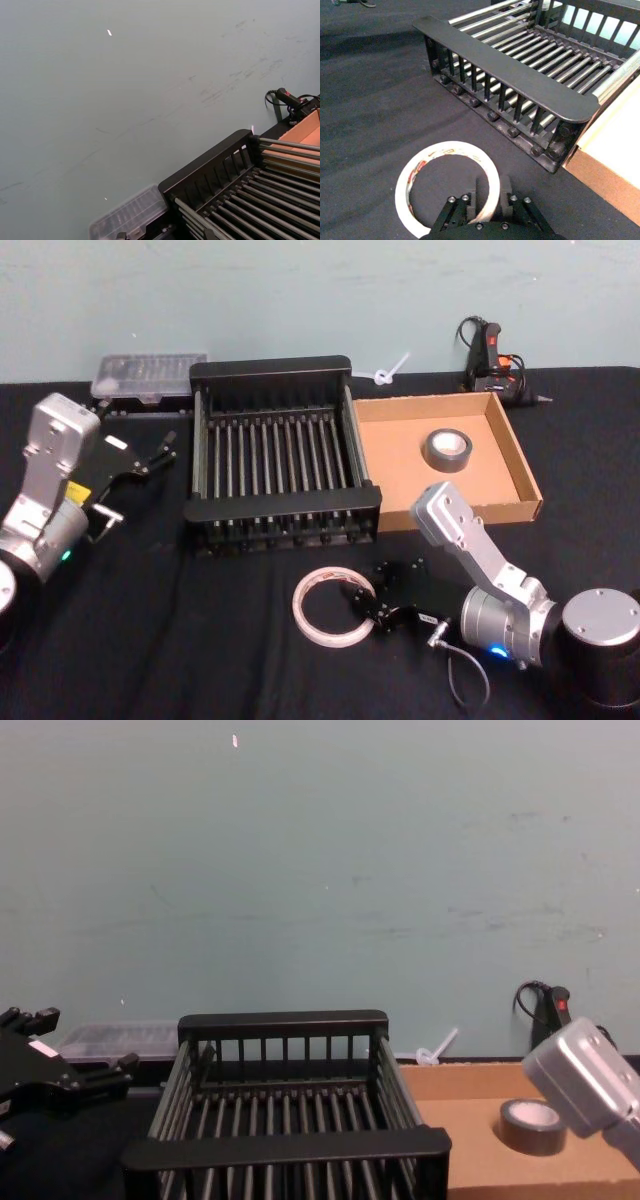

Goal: Pick up the white tape and place it into the black box , Pick up the silver tape and place it into the brown box.

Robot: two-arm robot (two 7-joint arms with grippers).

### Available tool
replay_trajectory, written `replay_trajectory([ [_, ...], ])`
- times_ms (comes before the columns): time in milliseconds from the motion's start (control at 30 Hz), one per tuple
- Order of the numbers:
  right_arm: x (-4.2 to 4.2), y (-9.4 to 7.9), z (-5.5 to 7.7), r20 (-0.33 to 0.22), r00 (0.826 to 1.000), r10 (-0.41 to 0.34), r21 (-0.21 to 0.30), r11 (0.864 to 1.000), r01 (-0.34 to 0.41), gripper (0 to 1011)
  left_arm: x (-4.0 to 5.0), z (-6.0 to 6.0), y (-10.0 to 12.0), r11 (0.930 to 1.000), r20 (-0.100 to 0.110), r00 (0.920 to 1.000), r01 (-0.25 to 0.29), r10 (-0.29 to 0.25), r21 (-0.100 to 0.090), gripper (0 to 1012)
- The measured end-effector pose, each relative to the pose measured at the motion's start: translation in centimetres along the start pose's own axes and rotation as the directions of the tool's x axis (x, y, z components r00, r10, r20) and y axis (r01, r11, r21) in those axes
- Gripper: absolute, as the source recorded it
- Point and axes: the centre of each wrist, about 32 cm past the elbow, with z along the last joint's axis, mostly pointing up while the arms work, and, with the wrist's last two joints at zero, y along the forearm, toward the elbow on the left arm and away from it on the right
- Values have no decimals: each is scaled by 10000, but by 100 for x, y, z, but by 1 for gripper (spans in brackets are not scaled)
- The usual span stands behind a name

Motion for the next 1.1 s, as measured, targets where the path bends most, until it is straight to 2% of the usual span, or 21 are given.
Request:
replay_trajectory([
  [167, 0, 0, 0, -4, 10000, 3, 2, 10000, -3, 162, 0, 0, 0, 10000, 1, 10000, 0, 0, -1, 1001],
  [300, 0, 0, 0, -5, 10000, 4, 3, 10000, -4, 103, 0, 0, 0, 10000, 1, 10000, 0, 0, -1, 1001],
  [700, 4, -3, 2, -54, 10000, 68, 47, 10000, -67, 92, 0, 0, 0, 10000, 0, 10000, 0, 0, 0, 1001],
  [933, 22, -41, 46, -7, 9997, 263, 321, 9991, -262, 92, 0, 0, 0, 10000, 1, 10000, 0, 0, -1, 1001],
  [1100, 37, -110, 127, 196, 9987, 475, 606, 9970, -486, 92, 0, 0, 0, 10000, 1, 10000, 0, 0, 0, 1001],
])
